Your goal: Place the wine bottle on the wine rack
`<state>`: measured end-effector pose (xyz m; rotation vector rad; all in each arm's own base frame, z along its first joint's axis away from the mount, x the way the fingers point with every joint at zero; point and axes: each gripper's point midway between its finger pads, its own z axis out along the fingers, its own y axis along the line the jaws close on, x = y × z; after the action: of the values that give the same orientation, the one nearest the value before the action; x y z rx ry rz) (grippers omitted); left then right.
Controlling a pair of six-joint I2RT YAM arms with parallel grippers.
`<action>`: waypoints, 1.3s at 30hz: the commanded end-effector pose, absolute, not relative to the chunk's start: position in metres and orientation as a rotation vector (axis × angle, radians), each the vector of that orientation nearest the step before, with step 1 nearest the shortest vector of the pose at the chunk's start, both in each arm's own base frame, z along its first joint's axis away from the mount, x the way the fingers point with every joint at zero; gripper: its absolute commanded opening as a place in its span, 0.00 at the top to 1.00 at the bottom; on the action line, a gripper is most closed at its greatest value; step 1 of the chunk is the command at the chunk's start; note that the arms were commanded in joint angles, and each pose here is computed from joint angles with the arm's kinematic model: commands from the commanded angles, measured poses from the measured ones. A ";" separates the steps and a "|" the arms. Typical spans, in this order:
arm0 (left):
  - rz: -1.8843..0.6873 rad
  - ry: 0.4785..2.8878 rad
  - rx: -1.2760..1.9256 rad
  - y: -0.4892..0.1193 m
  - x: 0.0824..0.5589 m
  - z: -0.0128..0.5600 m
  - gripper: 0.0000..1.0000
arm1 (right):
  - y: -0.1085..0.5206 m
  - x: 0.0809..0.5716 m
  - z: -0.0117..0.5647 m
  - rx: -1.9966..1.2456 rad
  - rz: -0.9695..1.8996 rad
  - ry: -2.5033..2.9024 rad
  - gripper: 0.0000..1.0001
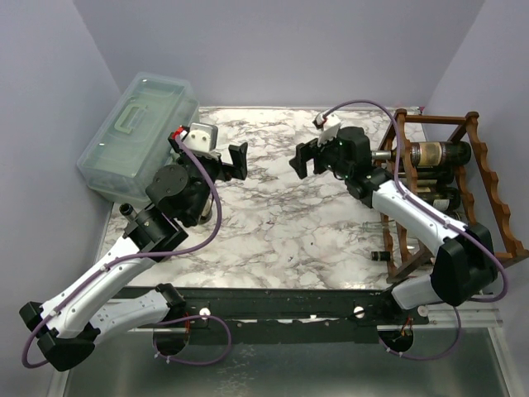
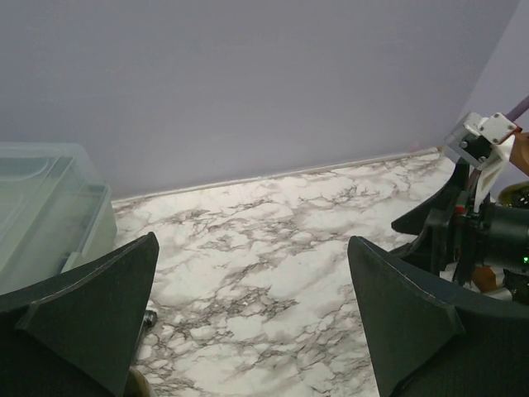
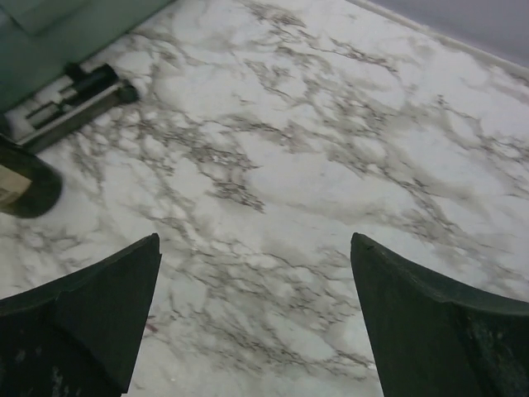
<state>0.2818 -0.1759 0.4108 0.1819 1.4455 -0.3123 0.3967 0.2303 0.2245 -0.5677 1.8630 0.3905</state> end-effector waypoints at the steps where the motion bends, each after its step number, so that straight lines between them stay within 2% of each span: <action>1: -0.278 1.417 0.155 -0.163 0.282 0.423 0.01 | 0.273 0.374 0.266 -0.464 0.796 1.730 0.00; 5: -0.261 1.411 0.133 -0.154 0.284 0.426 0.01 | 0.295 0.359 0.280 -0.480 0.988 1.641 0.00; 9: -0.240 1.406 0.119 -0.147 0.285 0.428 0.01 | 0.325 0.344 0.287 -0.536 1.054 1.539 0.00; 22: -0.177 1.379 0.047 -0.119 0.287 0.437 0.01 | 0.461 0.326 0.285 -0.684 1.062 1.367 0.05; 27: -0.154 1.350 -0.028 -0.102 0.286 0.439 0.01 | 0.506 0.330 0.283 -0.620 1.052 1.387 0.04; 34: -0.129 1.297 -0.084 -0.083 0.277 0.447 0.01 | 0.543 0.320 0.284 -0.618 1.063 1.341 0.06; 39: -0.137 1.263 -0.104 -0.076 0.270 0.451 0.01 | 0.554 0.324 0.280 -0.604 1.044 1.356 0.13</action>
<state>0.2746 -0.0904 0.4462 -0.0499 1.3070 -0.1606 0.3137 0.5471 0.2696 -0.6563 1.3884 1.0860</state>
